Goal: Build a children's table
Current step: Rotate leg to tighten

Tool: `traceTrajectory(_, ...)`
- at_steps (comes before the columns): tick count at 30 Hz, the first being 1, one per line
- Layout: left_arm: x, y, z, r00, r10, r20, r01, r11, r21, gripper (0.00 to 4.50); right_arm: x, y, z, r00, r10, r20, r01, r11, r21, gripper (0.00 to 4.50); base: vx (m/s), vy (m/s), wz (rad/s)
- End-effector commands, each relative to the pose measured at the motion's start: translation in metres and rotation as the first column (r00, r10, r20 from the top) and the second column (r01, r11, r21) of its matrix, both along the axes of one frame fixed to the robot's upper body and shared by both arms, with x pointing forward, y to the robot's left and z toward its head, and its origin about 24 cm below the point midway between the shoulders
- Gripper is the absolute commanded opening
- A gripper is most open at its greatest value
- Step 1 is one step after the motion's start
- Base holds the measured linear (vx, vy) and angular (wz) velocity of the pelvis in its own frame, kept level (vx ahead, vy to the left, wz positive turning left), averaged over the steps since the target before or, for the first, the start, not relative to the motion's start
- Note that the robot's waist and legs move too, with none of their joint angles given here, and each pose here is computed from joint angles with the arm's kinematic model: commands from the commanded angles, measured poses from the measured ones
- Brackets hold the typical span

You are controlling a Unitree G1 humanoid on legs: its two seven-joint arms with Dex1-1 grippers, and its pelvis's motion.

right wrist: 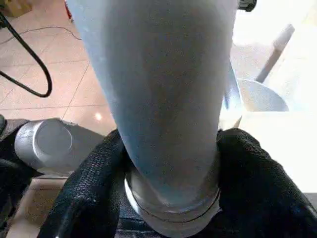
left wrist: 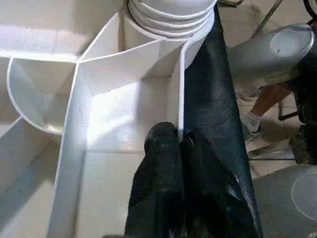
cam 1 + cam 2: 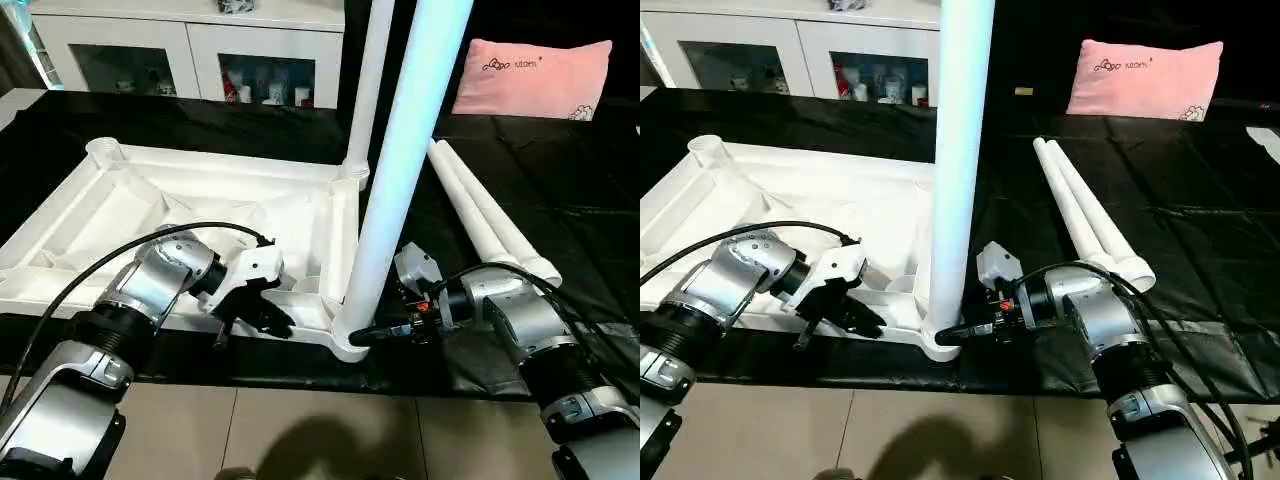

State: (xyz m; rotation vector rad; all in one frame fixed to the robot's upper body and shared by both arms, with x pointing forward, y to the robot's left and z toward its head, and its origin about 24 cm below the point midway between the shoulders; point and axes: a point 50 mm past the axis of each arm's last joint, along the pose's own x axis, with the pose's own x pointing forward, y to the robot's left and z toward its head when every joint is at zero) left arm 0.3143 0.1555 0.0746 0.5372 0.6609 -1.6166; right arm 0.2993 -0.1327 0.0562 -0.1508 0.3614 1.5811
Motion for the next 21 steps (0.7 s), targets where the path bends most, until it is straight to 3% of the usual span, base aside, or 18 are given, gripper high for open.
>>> traceTrajectory(1,-0.003,-0.005,-0.002,0.999,-0.031,-0.012,0.031,1.000,0.001,0.00,-0.002,0.004,0.001,1.000,0.024,-0.005,-0.024,1.000,0.005,2.47,0.000,0.000,0.00)
traceTrajectory(4,-0.001,-0.007,-0.002,1.000,0.013,0.000,-0.013,1.000,-0.019,0.00,-0.004,0.007,-0.002,1.000,0.006,-0.018,-0.006,1.000,0.015,2.43,0.000,0.000,0.00)
traceTrajectory(6,0.008,-0.015,0.000,0.988,0.154,0.021,-0.152,0.984,-0.090,0.00,0.004,0.012,-0.008,0.987,-0.157,-0.046,0.157,0.988,0.007,2.43,0.000,0.000,0.00)
traceTrajectory(7,0.008,-0.015,0.000,0.988,0.155,0.021,-0.152,0.984,-0.090,0.00,0.004,0.012,-0.008,0.986,-0.157,-0.046,0.158,0.987,0.007,2.42,0.000,0.000,0.00)
traceTrajectory(9,0.015,-0.022,0.001,0.961,0.277,0.016,-0.273,0.952,-0.138,0.00,0.014,0.020,-0.011,0.951,-0.306,-0.037,0.307,0.952,0.023,2.41,0.000,0.000,0.00)
traceTrajectory(12,0.019,-0.030,0.001,0.934,0.357,0.004,-0.351,0.920,-0.172,0.00,0.019,0.028,-0.012,0.921,-0.384,-0.062,0.386,0.922,0.033,2.41,0.000,0.000,0.00)
traceTrajectory(16,0.026,-0.053,0.004,0.873,0.487,-0.014,-0.476,0.848,-0.233,0.00,0.029,0.056,-0.013,0.843,-0.511,-0.168,0.524,0.851,0.036,2.41,0.000,0.000,0.00)
traceTrajectory(21,0.036,-0.079,0.010,0.783,0.622,0.006,-0.595,0.751,-0.286,0.00,0.032,0.095,-0.016,0.786,-0.590,-0.186,0.597,0.802,-0.024,2.40,0.000,0.000,0.00)
